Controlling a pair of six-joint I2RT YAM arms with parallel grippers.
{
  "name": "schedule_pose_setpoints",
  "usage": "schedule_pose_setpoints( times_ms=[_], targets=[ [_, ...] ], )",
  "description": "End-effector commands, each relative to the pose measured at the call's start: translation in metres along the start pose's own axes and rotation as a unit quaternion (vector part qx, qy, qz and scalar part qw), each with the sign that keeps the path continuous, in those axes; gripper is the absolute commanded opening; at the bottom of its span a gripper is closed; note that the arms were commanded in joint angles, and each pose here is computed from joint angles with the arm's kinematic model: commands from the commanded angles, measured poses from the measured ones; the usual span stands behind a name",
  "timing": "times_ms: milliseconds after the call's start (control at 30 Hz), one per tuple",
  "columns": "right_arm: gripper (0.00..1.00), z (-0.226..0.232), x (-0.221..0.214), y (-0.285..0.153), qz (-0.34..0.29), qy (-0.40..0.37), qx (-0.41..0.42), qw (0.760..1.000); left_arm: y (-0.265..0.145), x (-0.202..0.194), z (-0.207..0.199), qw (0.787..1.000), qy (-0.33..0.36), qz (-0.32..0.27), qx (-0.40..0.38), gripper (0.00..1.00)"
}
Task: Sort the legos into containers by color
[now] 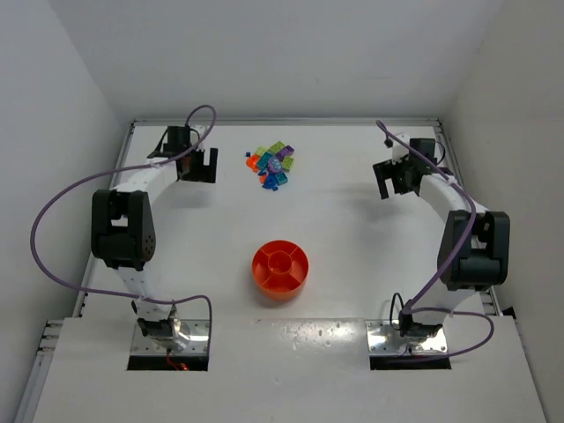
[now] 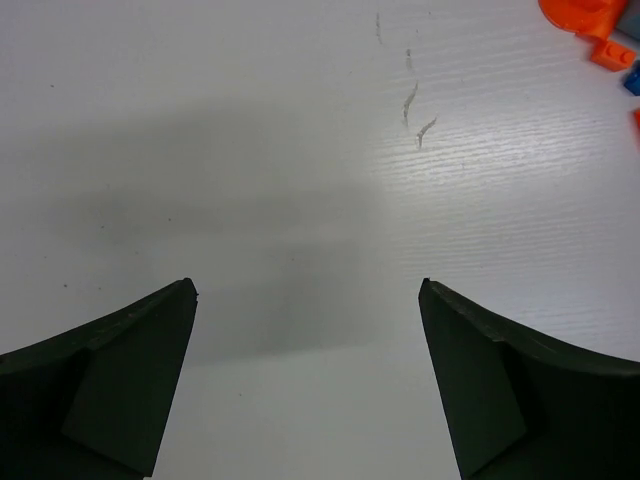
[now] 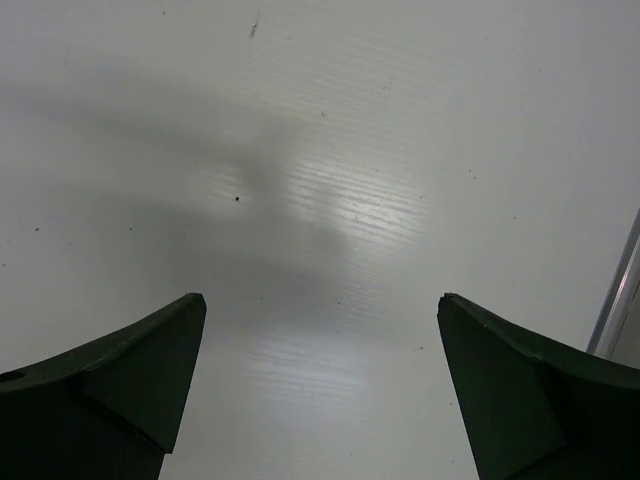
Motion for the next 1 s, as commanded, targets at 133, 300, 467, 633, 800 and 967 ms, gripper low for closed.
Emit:
schedule_pose_setpoints(
  times_ms=[133,300,467,633,800,967],
  targets=[
    [1.0,-0.01,0.026,-0.018,-0.049,0.0,-0.03,0.998,-0.042,0.085,0.011,0.992,0.038,-0.117,0.023,1.0],
    [1.0,-0.006,0.034,-0.02,-0.046,-0.015,-0.009,0.999,-0.054,0.114,-0.01,0.98,0.102,-0.17,0.003,1.0],
    [1.0,0.007,0.036,-0.015,-0.03,-0.029,0.04,0.998,-0.05,0.114,-0.037,0.975,0.137,-0.167,-0.043,1.0],
    [1.0,0.033,0.052,-0.008,-0.051,-0.022,0.114,0.992,-0.036,0.108,-0.062,0.97,0.172,-0.15,-0.079,0.98],
    [0.89,0.036,0.064,0.007,-0.046,0.001,0.134,0.99,-0.011,0.111,-0.067,0.973,0.169,-0.132,-0.082,0.78],
    [0.85,0.045,0.068,0.018,-0.041,-0.006,0.142,0.989,0.005,0.109,-0.093,0.972,0.144,-0.114,-0.147,0.56]
  ],
)
Point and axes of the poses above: each gripper's point midway between its finger pads, its own y axis out along the fingers, its own z axis along the line the jaws close on, x = y × z, the point moved 1 cm from there along -y, back along the fingers, and after that the axes turned 6 degrees about y, right-handed, at the moved point
